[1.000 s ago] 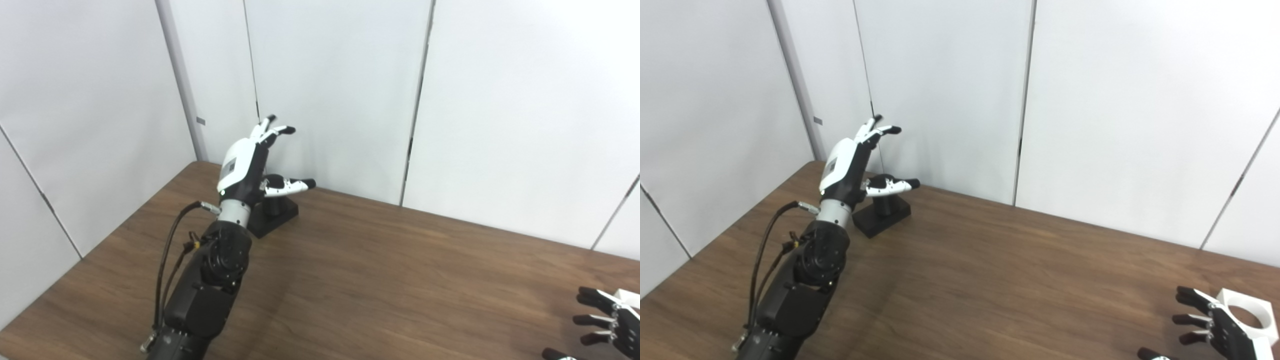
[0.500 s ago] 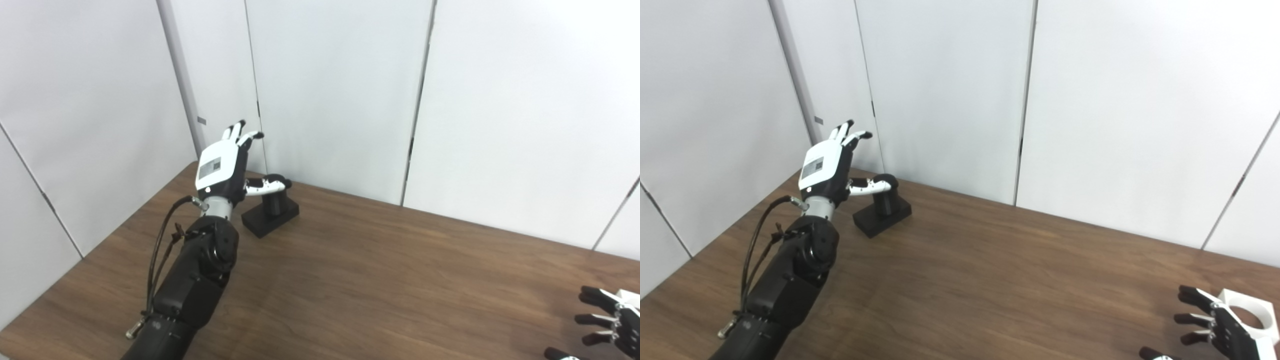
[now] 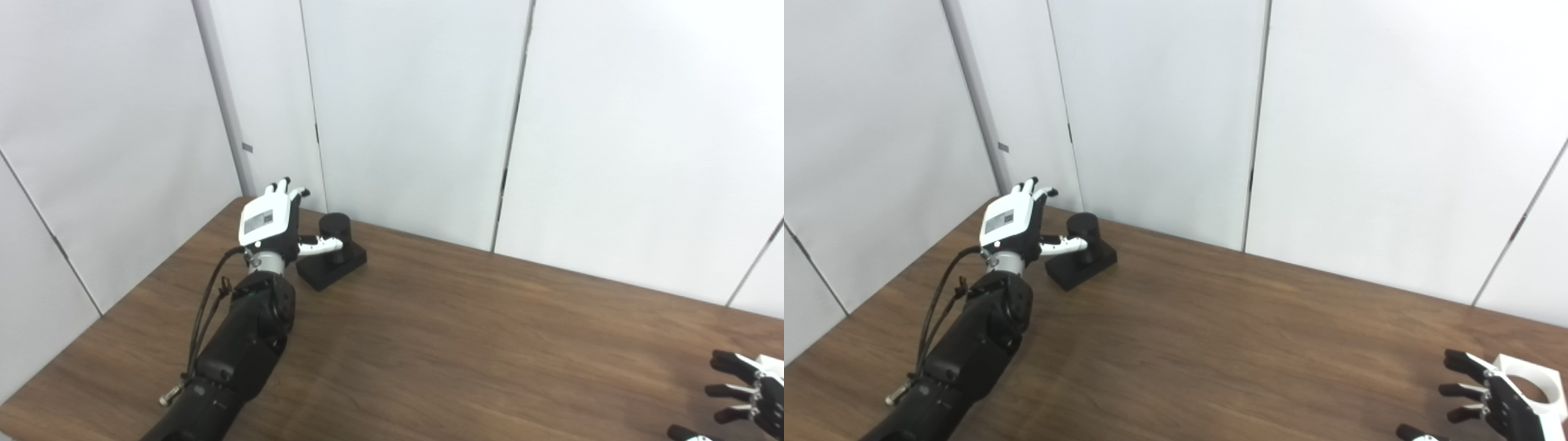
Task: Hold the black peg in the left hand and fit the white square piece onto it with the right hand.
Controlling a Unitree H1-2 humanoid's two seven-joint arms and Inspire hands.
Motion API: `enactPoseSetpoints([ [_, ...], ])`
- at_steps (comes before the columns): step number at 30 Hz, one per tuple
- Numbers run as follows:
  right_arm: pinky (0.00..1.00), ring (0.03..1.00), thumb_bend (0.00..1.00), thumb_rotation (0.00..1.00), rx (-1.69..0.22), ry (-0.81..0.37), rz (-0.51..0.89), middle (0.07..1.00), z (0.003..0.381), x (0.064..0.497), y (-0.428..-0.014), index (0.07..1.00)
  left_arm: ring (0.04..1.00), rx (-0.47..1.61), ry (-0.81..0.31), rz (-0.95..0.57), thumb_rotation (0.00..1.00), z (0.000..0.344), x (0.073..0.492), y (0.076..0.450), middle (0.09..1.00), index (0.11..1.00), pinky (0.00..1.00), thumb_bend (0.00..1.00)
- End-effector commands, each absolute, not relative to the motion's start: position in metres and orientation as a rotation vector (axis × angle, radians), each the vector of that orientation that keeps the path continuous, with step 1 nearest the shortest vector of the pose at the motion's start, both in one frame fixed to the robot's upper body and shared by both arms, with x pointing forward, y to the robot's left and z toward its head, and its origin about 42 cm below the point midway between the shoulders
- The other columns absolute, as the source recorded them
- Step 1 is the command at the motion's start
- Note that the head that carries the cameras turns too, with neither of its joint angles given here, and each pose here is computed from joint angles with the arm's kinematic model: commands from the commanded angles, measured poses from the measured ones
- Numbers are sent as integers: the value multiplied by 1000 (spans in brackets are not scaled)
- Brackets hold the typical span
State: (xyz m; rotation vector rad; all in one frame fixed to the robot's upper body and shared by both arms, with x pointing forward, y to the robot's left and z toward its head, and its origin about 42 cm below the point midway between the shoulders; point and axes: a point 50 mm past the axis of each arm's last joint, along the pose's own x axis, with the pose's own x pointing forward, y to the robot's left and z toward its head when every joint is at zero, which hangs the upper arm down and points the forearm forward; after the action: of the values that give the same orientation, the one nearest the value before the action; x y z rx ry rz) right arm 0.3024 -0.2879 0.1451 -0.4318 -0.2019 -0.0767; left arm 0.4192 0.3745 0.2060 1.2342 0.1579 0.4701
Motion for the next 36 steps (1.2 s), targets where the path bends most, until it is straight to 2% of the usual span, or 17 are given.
enactPoseSetpoints([
  [1,433,612,462,41,-433,-278,-86,747,164,306,-289,735,1000,1304,82,534,549,234,431,384,1000,823,813,1000],
  [4,438,614,461,25,-434,-276,-87,747,164,306,-289,735,1000,1313,111,514,546,225,432,387,1000,817,832,1000],
  [8,429,613,462,53,-431,-274,-89,745,166,305,-290,733,1000,1306,167,484,544,217,434,389,1000,834,881,1000],
  [18,437,611,460,28,-440,-287,-96,746,169,302,-290,741,1000,1331,224,435,566,203,437,391,1000,820,843,1000],
  [21,439,612,457,15,-439,-286,-97,750,170,302,-290,747,1000,1320,241,421,556,201,438,390,1000,825,869,1000],
  [34,458,612,457,0,-434,-285,-96,757,175,299,-289,755,1000,1323,275,390,529,189,440,389,1000,807,873,1000],
  [36,457,615,455,0,-435,-284,-96,761,176,299,-289,756,1000,1333,287,378,501,187,440,389,1000,812,898,1000],
])
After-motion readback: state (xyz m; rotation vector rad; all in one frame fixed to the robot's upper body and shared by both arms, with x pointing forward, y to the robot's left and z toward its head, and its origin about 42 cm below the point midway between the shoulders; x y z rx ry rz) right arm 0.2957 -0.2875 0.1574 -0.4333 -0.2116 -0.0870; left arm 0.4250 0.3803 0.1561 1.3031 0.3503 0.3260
